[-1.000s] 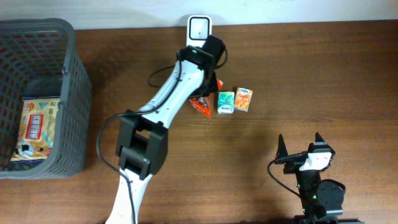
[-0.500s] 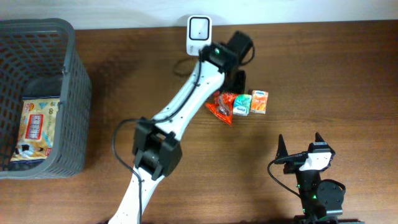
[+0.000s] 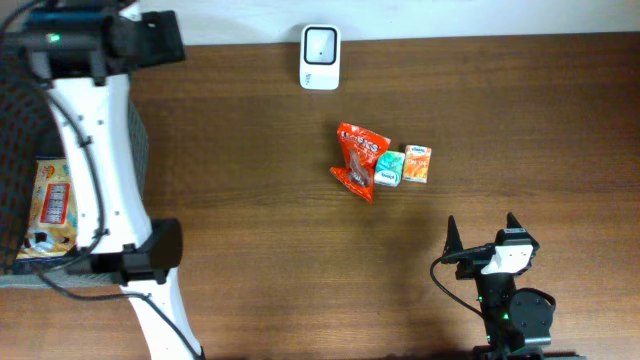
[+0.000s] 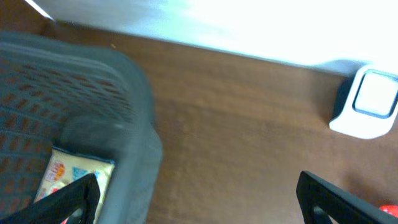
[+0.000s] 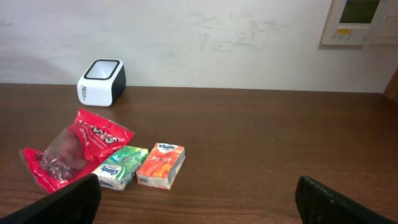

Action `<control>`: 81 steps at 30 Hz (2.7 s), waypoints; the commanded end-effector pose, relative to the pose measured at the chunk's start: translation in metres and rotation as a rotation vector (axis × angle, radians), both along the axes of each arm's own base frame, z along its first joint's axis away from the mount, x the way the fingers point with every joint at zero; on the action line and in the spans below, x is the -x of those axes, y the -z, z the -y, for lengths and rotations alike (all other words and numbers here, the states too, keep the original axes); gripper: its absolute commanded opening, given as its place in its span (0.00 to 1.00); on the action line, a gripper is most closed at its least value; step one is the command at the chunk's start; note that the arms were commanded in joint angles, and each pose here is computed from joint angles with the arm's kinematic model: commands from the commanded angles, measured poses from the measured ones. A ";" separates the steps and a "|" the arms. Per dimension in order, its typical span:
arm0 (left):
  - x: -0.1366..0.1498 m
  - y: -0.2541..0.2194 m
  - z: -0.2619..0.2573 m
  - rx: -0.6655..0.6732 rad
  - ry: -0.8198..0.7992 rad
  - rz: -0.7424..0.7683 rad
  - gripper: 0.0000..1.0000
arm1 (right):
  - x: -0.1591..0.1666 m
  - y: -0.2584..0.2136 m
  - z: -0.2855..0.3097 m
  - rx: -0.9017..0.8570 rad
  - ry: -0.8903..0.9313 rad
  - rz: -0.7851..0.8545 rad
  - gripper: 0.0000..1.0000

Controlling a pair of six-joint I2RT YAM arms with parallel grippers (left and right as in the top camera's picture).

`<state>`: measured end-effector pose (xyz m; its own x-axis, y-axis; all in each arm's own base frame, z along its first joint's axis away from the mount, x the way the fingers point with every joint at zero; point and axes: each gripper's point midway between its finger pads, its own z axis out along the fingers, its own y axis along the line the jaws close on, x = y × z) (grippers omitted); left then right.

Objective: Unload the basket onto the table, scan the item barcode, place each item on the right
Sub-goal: 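Reach the left gripper into the basket and grasp the yellow wipes pack, then place the yellow wipes pack on the table left of the candy bag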

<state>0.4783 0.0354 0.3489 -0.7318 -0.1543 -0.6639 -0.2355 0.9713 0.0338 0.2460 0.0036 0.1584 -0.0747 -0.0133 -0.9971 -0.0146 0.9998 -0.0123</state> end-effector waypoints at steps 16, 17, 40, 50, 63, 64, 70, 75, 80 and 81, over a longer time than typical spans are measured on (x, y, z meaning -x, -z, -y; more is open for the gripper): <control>0.088 0.201 -0.215 -0.017 -0.407 -0.523 0.95 | 0.000 0.003 0.001 0.008 0.005 -0.005 0.99; 0.094 0.210 -0.221 -0.047 -0.429 -0.548 0.95 | 0.000 0.003 0.001 0.008 0.005 -0.005 0.99; 0.122 0.324 -0.216 -0.074 -0.322 -0.622 0.00 | 0.000 0.003 0.001 0.008 0.005 -0.005 0.99; 0.101 -0.065 -0.095 0.112 0.081 0.359 0.00 | 0.000 0.003 0.001 0.008 0.005 -0.005 0.99; 0.076 0.018 0.172 0.457 0.199 0.013 0.00 | 0.000 0.003 0.001 0.008 0.005 -0.005 0.99; 0.071 0.042 0.191 0.479 0.180 -0.053 0.00 | 0.000 0.003 0.001 0.008 0.005 -0.005 0.99; 0.047 0.222 0.249 0.248 0.038 -0.372 0.00 | 0.000 0.003 0.001 0.008 0.005 -0.005 0.99; 0.042 0.257 0.249 0.101 0.048 -0.382 0.49 | 0.000 0.003 0.001 0.007 0.005 -0.005 0.99; 0.030 0.157 0.243 0.069 0.201 -0.257 0.99 | 0.000 0.003 0.001 0.008 0.005 -0.005 0.99; 0.028 0.134 0.237 0.089 0.191 -0.215 0.99 | 0.000 0.003 0.001 0.007 0.005 -0.005 0.99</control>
<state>0.4419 -0.2142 0.1440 -0.9347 -0.0353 -0.3538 -0.0469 0.9986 0.0243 0.2460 0.0038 0.1584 -0.0747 -0.0137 -0.9971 -0.0154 0.9998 -0.0126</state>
